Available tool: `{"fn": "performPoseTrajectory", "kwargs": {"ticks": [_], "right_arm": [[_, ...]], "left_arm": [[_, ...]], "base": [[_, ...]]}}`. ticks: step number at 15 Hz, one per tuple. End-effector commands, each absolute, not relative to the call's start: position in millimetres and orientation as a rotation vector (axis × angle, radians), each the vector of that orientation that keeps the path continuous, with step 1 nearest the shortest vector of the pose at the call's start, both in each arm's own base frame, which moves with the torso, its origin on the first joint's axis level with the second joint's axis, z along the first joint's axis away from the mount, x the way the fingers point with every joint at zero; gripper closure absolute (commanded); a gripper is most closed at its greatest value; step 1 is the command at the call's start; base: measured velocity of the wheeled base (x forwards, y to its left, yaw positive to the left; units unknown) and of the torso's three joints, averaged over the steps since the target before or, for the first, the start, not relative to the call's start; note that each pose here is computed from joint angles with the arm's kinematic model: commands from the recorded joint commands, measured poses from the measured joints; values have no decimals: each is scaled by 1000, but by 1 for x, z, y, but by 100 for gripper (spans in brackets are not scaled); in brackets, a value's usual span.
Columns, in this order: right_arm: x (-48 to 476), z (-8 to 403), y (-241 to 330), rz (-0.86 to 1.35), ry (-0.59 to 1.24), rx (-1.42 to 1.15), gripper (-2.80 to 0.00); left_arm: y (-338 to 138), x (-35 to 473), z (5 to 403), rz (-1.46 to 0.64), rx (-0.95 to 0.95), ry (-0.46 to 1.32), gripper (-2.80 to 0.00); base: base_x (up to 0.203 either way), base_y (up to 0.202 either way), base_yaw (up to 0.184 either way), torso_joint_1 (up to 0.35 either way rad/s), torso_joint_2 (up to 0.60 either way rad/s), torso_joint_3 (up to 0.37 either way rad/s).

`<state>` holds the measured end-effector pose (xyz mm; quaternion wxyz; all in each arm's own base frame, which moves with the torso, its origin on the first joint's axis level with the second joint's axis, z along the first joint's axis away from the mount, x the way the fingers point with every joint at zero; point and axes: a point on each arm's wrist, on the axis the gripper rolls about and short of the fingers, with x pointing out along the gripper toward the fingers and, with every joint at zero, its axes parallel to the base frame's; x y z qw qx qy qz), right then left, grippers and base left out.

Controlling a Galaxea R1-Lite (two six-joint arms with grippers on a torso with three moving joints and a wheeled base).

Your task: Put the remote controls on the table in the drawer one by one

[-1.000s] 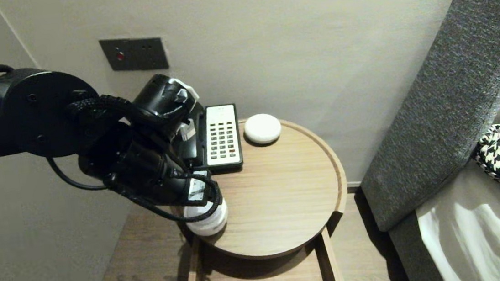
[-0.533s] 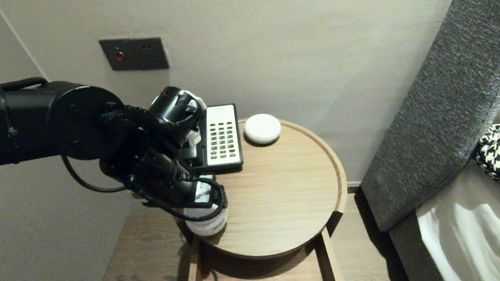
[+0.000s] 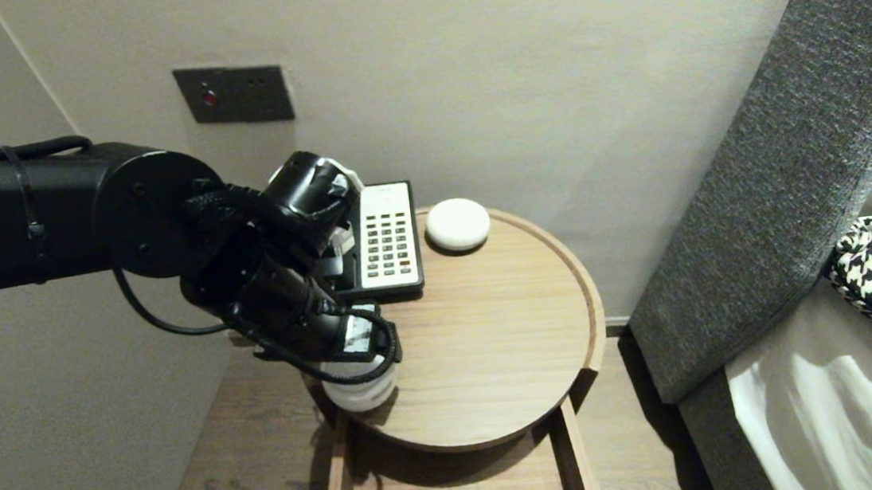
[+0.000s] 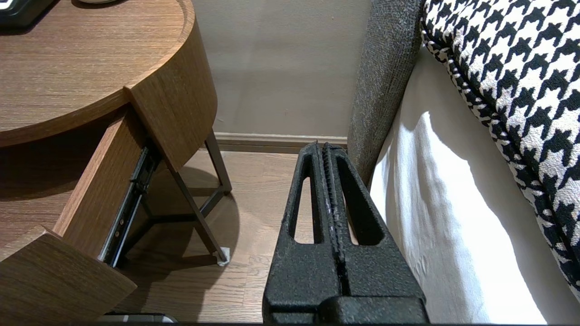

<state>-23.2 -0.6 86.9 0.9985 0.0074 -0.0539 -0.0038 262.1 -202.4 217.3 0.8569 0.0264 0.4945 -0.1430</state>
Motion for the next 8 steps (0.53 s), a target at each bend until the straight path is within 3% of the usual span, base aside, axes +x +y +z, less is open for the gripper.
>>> {"fn": "performPoseTrajectory", "kwargs": {"ticks": [1,8], "right_arm": [[-20,76,-1,-7,-67,15,0],[-20,76,-1,-7,-67,15,0]], "left_arm": [[-204,264,213,-292,62,1054,-280],[-208,267,204,-291,73,1078,-280]], "base": [[0,0,0,0,0,0],[0,0,0,0,0,0]]}}
